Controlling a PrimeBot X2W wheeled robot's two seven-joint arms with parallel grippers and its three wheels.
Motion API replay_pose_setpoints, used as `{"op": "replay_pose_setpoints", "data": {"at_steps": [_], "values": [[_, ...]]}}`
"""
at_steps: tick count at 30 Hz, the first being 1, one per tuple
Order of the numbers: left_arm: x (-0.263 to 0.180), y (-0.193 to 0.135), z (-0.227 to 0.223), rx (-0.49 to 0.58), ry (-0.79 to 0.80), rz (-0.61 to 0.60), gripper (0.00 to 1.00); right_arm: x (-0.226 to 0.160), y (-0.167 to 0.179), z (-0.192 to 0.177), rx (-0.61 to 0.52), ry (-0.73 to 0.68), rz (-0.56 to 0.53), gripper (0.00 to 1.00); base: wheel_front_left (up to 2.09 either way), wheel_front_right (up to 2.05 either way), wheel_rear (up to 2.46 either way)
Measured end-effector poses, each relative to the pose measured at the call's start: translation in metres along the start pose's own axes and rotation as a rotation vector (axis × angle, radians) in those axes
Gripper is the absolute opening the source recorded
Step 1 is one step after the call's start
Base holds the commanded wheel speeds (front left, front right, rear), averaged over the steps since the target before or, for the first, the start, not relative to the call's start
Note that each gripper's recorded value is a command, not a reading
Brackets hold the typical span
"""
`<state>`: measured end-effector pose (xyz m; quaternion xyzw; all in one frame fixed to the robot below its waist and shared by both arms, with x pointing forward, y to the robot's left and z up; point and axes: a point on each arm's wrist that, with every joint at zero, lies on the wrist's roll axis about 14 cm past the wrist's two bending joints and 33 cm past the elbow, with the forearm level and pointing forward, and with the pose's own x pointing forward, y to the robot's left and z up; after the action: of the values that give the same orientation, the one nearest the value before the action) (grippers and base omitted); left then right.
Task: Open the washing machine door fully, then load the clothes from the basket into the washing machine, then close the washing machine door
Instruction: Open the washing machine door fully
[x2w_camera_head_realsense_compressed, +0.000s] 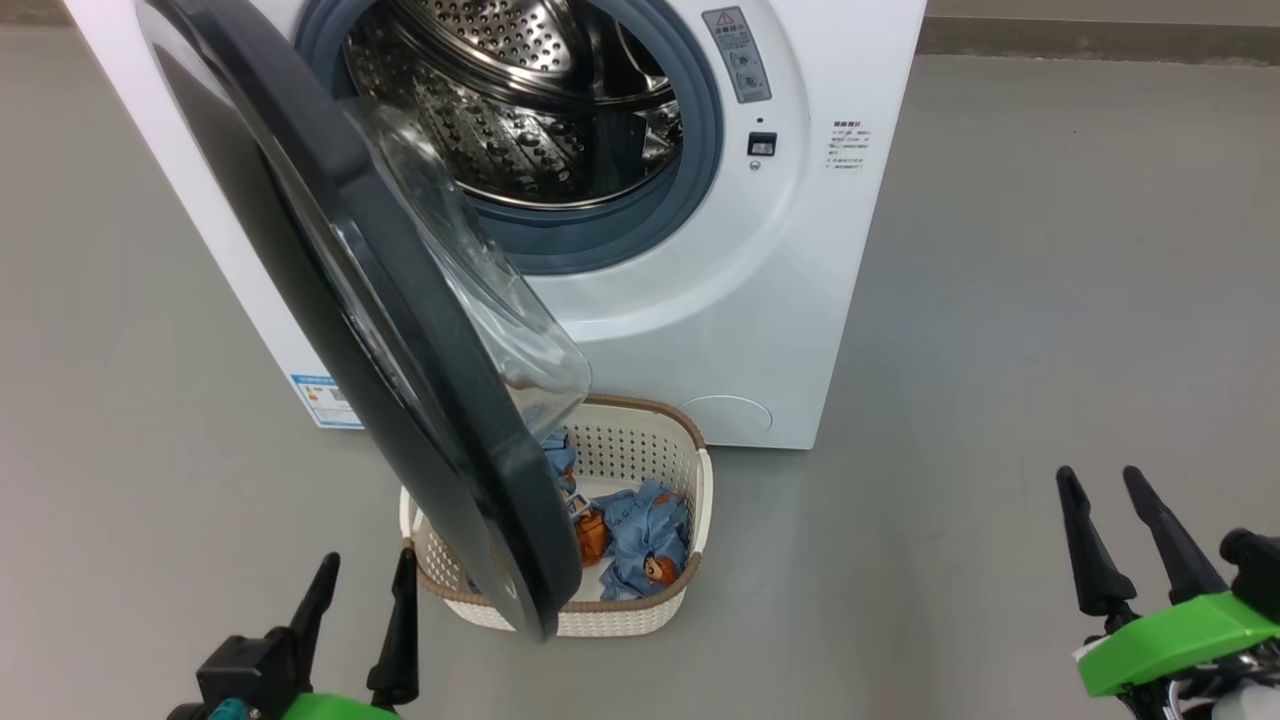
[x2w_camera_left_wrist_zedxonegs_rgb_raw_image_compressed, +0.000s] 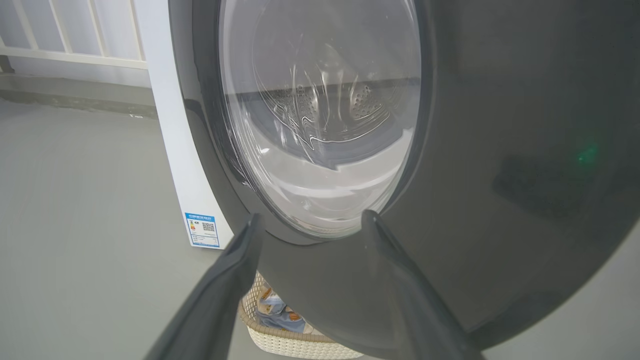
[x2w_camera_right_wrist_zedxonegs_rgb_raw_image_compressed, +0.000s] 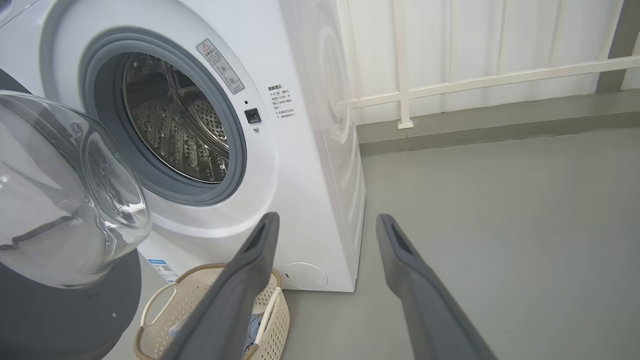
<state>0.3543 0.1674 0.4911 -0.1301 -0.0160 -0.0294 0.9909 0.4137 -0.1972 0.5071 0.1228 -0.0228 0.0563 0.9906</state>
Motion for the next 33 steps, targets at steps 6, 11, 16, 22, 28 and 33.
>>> {"op": "replay_pose_setpoints", "data": {"at_steps": [6,11,16,22,28,33], "values": [[-0.001,0.0,0.001,0.002,-0.001,0.002,1.0,-0.011,-0.009,-0.013,-0.015,0.03,-0.048,1.0,0.0,0.0,0.0],[-0.001,0.001,0.0,0.002,0.0,0.004,1.0,-0.021,-0.015,-0.033,-0.018,0.09,-0.073,1.0,0.0,0.0,0.0],[-0.002,0.001,0.001,0.003,-0.002,0.004,1.0,-0.025,-0.016,-0.038,-0.009,0.099,-0.089,1.0,0.0,0.0,0.0],[-0.001,0.0,0.0,0.002,0.001,0.001,0.8,-0.026,-0.018,-0.037,-0.028,0.098,-0.095,1.0,0.0,0.0,0.0],[0.0,0.005,0.003,-0.016,-0.01,0.018,0.0,-0.024,-0.019,-0.033,-0.027,0.083,-0.096,1.0,0.0,0.0,0.0],[0.003,0.009,0.02,-0.025,-0.067,0.03,0.0,-0.022,-0.019,-0.03,-0.027,0.075,-0.097,1.0,0.0,0.0,0.0]]}}
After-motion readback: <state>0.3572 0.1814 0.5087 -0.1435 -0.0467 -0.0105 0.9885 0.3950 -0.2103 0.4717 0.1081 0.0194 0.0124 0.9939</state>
